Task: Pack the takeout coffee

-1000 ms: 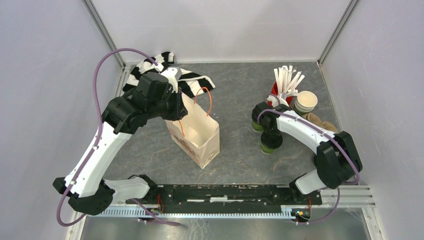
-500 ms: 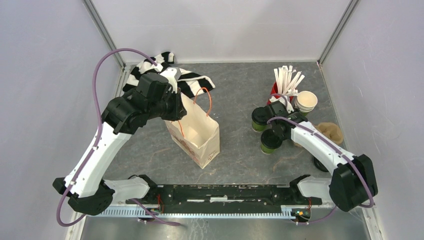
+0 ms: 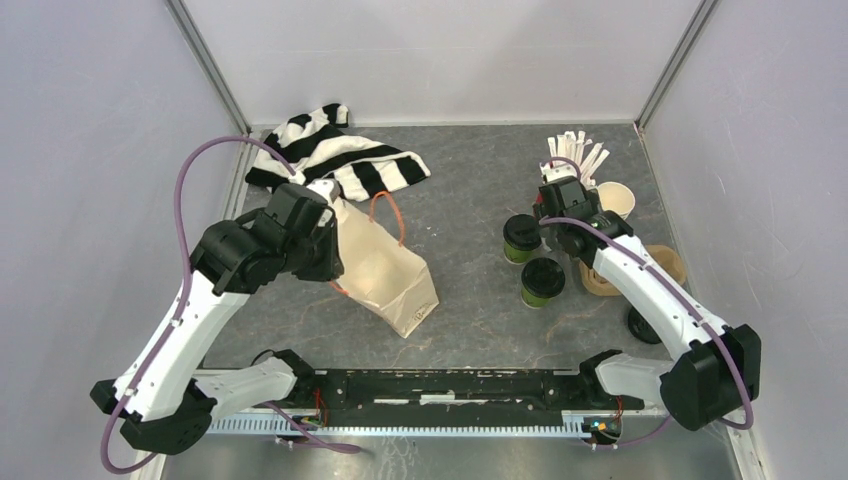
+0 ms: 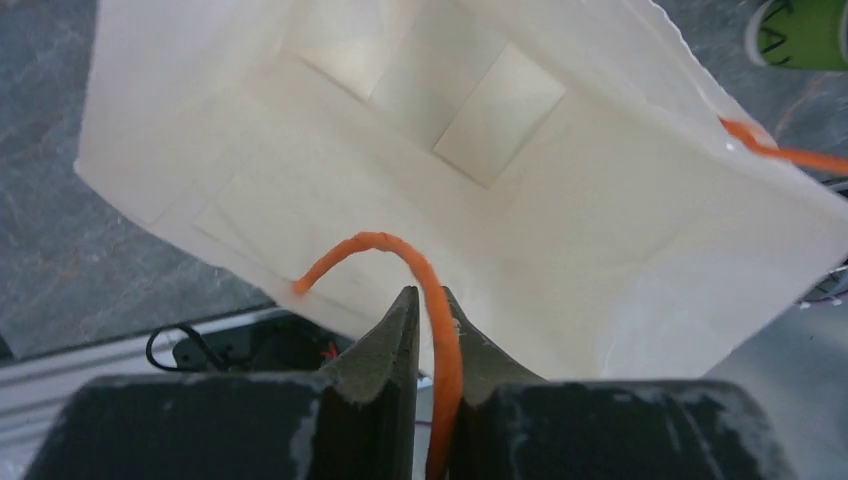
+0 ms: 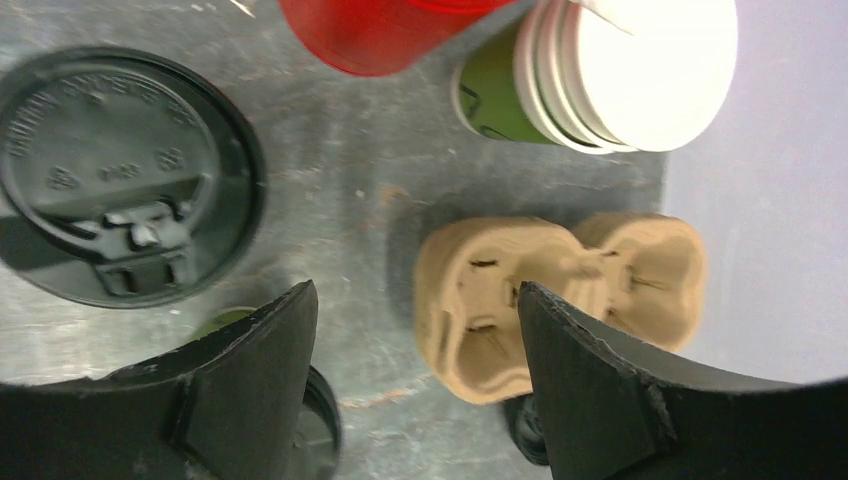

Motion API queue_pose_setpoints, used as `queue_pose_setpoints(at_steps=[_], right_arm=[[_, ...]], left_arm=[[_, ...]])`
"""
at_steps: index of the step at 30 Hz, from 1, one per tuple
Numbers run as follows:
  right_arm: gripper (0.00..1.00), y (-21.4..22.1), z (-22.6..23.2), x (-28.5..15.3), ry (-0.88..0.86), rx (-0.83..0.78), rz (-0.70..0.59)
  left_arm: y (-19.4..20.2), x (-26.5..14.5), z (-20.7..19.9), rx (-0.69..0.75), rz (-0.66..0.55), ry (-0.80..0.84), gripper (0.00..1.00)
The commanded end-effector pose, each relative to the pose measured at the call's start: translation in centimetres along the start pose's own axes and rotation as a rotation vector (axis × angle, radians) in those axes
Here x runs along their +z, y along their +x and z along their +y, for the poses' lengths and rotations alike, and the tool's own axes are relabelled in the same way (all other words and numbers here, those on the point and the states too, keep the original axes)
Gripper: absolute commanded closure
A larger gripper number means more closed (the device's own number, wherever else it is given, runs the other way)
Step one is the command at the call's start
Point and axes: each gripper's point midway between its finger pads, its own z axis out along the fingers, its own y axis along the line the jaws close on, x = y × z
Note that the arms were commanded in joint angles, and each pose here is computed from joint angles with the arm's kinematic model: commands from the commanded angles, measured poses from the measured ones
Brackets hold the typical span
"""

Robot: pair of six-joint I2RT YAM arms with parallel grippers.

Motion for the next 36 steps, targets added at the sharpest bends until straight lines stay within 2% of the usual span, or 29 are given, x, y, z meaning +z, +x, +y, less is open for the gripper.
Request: queue_pose_setpoints(at_steps=[1,9,13,16,21,23,25,30,36], right_arm=[[0.19,-1.2,3.3,0.2,-0.173,0.121,-0.065],[0.09,0.7,3.8,-0.1,-0.241,0.219,-0.097],[0.08,1.8,1.9,0.4,-0.209,0.257,-0.054],[0.09,2.8,-0.1,0.6,-0.189,0.289,0.003],[0.14,5.6,-4.5,1.7,-0.074,0.253,0.155],[0.16,6.1,-4.7,1.9,-0.08,0.21,0.182],[0.23,6.5,-5.1,1.7,-0.066,0.169,0.218],[0.3,6.4,-6.9,1.0,-0.018,0.046,0.236],[0.31,7.0,-5.9,0.1,-0.05,0.001,0.226]], left_arm=[[2.6,0.3,0.6,-0.085,0.109,-0.049,0.84],[5.2,1.2,-1.1,-0.166,0.246,0.016,0.85],[4.4,1.9,-1.1,-0.125,0.255,-0.01,0.86],[1.6,2.0,-2.0,-0.078,0.217,-0.007,0.86],[-1.2,3.2,-3.0,0.01,0.167,0.009,0.86],[-1.7,3.8,-2.7,0.045,0.146,-0.003,0.86],[-2.0,4.0,-2.6,0.077,0.134,-0.004,0.86],[-2.6,4.1,-3.4,0.096,0.131,0.031,0.86],[-2.2,4.6,-4.1,0.035,0.116,0.071,0.86]])
